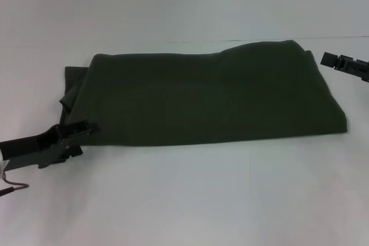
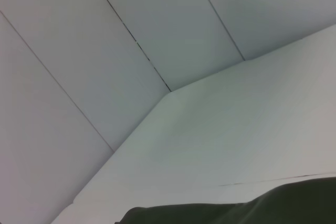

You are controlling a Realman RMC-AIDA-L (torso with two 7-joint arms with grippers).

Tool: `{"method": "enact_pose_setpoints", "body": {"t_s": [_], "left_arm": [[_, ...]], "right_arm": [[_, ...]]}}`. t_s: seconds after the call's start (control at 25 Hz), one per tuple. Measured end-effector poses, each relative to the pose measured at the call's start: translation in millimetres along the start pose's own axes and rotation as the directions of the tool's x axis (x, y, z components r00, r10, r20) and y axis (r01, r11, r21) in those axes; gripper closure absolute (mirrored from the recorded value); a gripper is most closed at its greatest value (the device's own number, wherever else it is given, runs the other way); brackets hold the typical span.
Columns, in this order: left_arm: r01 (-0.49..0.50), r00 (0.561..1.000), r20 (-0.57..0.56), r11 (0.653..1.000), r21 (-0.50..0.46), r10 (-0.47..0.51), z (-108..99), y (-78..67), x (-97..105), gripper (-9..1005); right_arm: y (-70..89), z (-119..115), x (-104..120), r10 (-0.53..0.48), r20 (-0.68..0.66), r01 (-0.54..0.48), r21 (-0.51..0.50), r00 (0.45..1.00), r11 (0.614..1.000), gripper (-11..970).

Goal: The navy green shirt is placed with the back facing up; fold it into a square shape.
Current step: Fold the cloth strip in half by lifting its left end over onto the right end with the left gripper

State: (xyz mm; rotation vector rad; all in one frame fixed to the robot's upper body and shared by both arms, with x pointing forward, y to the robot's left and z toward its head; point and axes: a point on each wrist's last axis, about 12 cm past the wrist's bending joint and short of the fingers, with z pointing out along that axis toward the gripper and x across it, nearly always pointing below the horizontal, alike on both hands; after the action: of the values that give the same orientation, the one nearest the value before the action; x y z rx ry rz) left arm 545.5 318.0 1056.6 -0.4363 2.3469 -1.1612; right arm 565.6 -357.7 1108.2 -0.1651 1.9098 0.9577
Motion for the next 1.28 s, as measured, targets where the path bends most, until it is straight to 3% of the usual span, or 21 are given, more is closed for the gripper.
{"method": "enact_pose_setpoints", "body": {"t_s": [0.64,1.28], "left_arm": [[0.16,0.987,0.038,0.987,-0.019,-0.159,2.2,4.5,-3.0,120],[0.193,0.98,0.054,0.981,-0.037,-0.191,9.1,5.8,-5.1,121]], "right_arm": [[1.3,4.1,-7.8,0.002,0.018,-0.002,-0.007,1.0,1.0,44],[1.3,3.6,-7.2,0.003,0.025,-0.003,-0.007,1.0,1.0,45]]}}
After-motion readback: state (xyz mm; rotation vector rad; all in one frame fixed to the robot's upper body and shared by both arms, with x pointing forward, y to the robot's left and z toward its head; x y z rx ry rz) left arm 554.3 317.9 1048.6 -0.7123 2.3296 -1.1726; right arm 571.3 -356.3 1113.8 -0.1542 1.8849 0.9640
